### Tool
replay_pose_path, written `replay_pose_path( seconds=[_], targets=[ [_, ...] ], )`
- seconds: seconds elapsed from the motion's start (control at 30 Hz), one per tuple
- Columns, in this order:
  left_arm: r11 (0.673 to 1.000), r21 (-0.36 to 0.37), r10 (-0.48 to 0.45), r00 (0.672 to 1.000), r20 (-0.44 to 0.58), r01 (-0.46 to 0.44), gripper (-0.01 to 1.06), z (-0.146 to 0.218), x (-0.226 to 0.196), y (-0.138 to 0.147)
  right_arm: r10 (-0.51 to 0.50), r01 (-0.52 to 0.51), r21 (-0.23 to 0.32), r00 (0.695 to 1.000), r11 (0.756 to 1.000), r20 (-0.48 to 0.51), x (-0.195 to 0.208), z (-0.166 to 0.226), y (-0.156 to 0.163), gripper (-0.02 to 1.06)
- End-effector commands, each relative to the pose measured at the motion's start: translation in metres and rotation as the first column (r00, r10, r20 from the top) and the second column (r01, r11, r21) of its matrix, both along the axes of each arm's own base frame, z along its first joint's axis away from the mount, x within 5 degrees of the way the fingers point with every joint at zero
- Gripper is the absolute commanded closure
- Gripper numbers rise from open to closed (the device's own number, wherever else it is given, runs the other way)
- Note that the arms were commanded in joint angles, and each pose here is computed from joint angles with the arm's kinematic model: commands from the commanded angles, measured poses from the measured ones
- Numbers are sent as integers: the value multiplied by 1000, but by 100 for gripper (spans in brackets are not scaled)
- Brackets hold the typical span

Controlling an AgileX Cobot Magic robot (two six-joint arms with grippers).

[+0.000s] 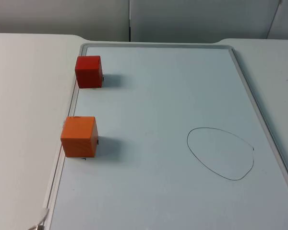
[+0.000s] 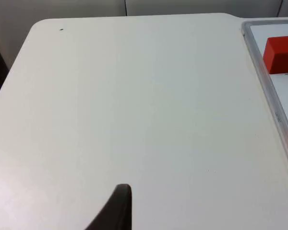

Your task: Pick up one cube with the left hand and another cube with the right hand. First place the cube in the right hand at the target position, then stack the cube in the left hand on top.

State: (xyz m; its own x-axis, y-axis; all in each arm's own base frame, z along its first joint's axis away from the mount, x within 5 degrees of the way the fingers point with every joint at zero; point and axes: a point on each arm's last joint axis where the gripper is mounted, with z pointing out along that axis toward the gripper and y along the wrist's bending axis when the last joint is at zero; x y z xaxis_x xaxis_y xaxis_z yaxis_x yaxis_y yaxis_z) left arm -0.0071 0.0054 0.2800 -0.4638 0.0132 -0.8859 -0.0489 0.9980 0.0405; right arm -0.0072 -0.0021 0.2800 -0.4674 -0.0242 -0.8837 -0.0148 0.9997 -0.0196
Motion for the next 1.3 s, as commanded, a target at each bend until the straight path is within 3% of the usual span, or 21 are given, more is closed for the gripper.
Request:
replay_pose_path(
  seconds=[0.0,0.1,0.27,0.5,0.6,0.7,0.8,0.97,1.13,1.17,1.27],
  targets=[
    [1000,-6,-8,1000,17,8,0,2,-1,-1,-6,6,2,1000,1000,5,1,-2,0,1],
    [999,3,-48,985,163,48,0,27,-6,-4,-6,6,2,1000,1000,5,1,-2,0,1],
    [998,5,-59,956,287,60,0,60,-4,-5,-6,6,2,1000,1000,5,1,-2,0,1],
    [997,-8,-67,866,496,82,0,136,31,-7,-6,6,2,1000,1000,5,1,-2,0,1],
    [991,59,-135,817,560,124,0,173,59,-12,-6,6,2,1000,1000,5,1,-2,0,1],
    [985,83,-172,817,551,151,0,189,82,-14,-6,6,2,1000,1000,5,1,-2,0,1],
    [978,-4,-178,852,492,207,0,204,122,-19,-6,6,2,1000,1000,5,1,-2,0,1],
    [967,-77,-193,893,408,244,0,208,169,-22,-6,6,2,1000,1000,5,1,-2,0,1],
    [941,-177,-262,953,153,287,1,180,271,-33,-6,6,2,1000,1000,5,1,-2,0,1],
    [941,-177,-262,953,153,287,1,180,271,-33,-6,6,2,1000,1000,5,1,-2,0,1],
    [935,-185,-305,952,19,303,1,145,326,-49,-6,6,2,1000,1000,5,1,-2,0,1]
  ],
)
